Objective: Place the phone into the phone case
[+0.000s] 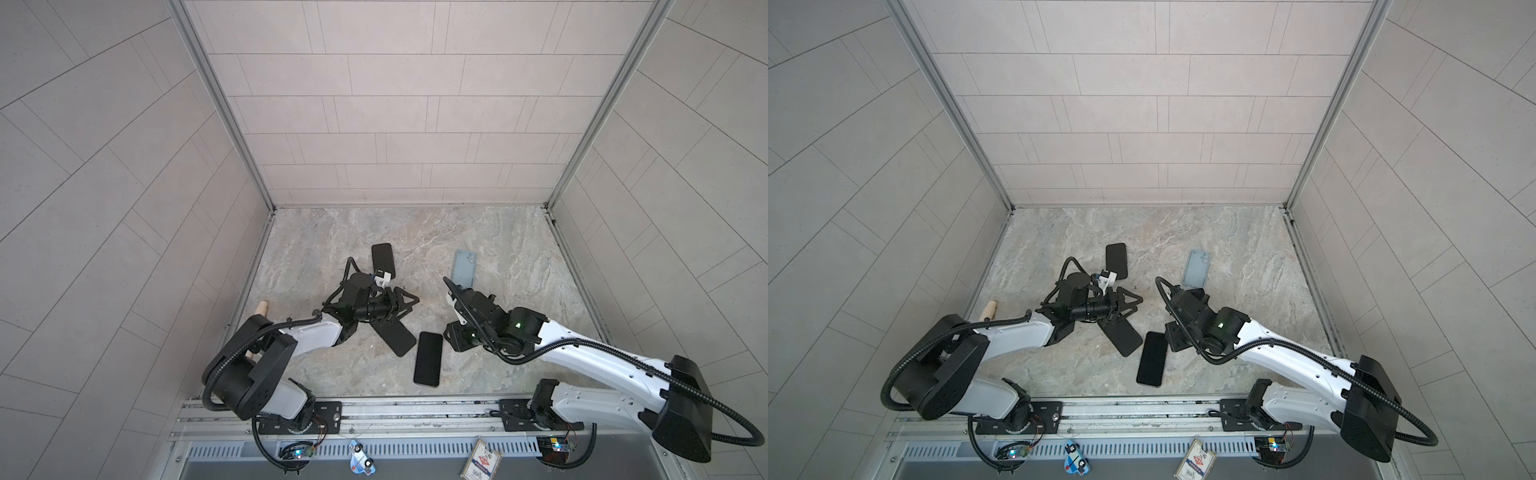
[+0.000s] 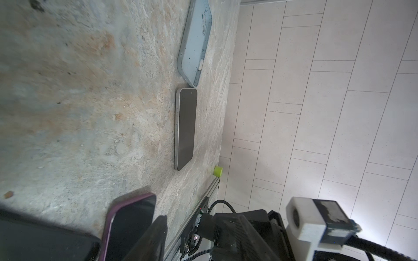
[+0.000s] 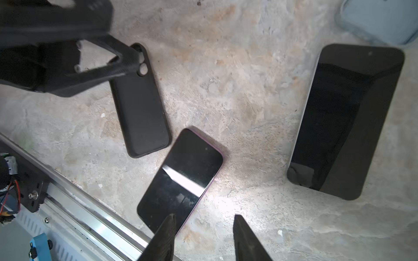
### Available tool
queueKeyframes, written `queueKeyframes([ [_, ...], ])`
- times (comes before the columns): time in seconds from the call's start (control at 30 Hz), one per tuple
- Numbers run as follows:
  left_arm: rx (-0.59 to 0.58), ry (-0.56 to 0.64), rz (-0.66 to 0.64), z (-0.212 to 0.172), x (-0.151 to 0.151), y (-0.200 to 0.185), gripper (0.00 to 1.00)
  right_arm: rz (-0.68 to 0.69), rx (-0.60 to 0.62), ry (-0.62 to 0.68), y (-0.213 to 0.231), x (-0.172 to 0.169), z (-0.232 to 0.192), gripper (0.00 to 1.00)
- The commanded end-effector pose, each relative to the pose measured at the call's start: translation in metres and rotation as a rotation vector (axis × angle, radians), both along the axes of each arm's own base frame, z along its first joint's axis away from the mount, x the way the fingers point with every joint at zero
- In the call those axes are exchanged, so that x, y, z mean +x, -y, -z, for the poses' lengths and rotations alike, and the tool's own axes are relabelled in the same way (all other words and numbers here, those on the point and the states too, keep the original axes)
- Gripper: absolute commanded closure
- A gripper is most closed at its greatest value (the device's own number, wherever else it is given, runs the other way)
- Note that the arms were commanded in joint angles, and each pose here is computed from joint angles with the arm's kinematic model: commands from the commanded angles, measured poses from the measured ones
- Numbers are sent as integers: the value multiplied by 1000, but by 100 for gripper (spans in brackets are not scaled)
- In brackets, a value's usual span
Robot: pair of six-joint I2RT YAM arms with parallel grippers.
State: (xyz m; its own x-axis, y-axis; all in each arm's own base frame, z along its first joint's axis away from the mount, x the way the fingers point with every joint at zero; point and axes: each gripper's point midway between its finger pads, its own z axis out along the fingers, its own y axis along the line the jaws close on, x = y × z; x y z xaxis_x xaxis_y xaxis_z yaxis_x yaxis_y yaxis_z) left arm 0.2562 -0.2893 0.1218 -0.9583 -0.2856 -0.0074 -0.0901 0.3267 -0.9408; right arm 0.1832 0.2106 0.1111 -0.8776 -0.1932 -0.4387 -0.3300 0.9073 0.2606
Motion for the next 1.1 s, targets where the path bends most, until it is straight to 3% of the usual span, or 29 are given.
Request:
queueKeyframes([
  [0.0, -40, 4, 3, -5, -2, 3, 44, 28, -45, -24, 9, -3, 23, 56],
  [0.1, -46, 4, 2, -5, -3, 2, 44, 33, -61, -56, 11, -7, 35, 50],
  [0.23, -51, 14, 5, -8, -3, 1, 44, 59, -64, -105, 6, -15, 45, 25],
  [0.67, 37, 84, -31, -19, -1, -22, 44, 208, -108, -145, -39, -41, 66, 1],
  [0.9, 114, 118, -13, -24, -6, -35, 43, 308, -139, -198, -60, -49, 74, 0],
  [1.07, 122, 133, -22, -27, -6, -43, 43, 372, -251, -228, -58, -52, 86, 0],
])
